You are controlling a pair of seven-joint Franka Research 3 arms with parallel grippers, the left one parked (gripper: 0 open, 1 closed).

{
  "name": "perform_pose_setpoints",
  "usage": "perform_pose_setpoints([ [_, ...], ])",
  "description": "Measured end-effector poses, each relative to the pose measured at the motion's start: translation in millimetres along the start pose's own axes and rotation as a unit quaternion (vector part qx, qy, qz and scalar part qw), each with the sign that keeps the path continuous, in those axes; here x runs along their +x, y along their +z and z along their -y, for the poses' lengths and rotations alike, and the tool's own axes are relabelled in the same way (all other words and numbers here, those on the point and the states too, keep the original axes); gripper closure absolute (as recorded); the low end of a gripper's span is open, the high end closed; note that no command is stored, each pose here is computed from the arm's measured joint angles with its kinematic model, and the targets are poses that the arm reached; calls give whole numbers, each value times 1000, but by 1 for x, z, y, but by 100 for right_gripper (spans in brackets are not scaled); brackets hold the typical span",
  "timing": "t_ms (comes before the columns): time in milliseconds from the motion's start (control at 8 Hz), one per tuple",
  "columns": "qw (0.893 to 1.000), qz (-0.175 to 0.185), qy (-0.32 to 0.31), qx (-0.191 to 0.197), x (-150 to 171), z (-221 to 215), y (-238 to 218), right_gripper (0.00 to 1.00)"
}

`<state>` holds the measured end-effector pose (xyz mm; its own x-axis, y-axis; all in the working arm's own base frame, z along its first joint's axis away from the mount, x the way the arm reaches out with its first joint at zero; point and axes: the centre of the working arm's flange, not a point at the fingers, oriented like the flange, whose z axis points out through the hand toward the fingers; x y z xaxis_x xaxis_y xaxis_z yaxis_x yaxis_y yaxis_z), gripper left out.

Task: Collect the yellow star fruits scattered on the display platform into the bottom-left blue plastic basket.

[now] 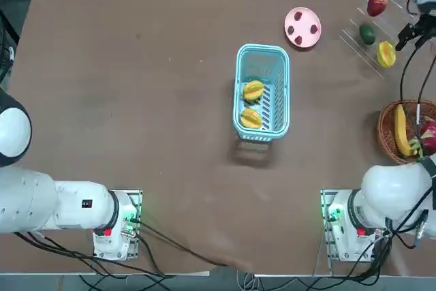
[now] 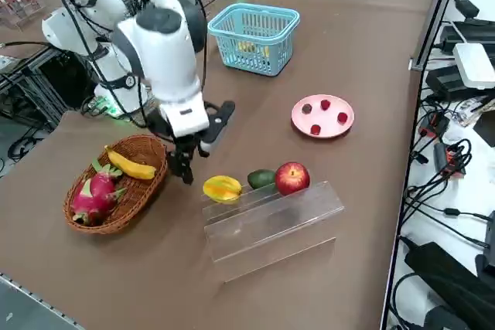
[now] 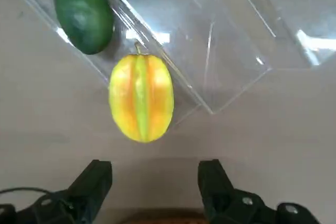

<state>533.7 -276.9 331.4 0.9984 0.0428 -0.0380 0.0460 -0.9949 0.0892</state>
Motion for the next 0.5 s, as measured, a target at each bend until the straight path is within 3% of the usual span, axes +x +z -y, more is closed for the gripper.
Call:
perform_pose_setpoints([
  [500,1000,-12,14,18,5,5,39,0],
])
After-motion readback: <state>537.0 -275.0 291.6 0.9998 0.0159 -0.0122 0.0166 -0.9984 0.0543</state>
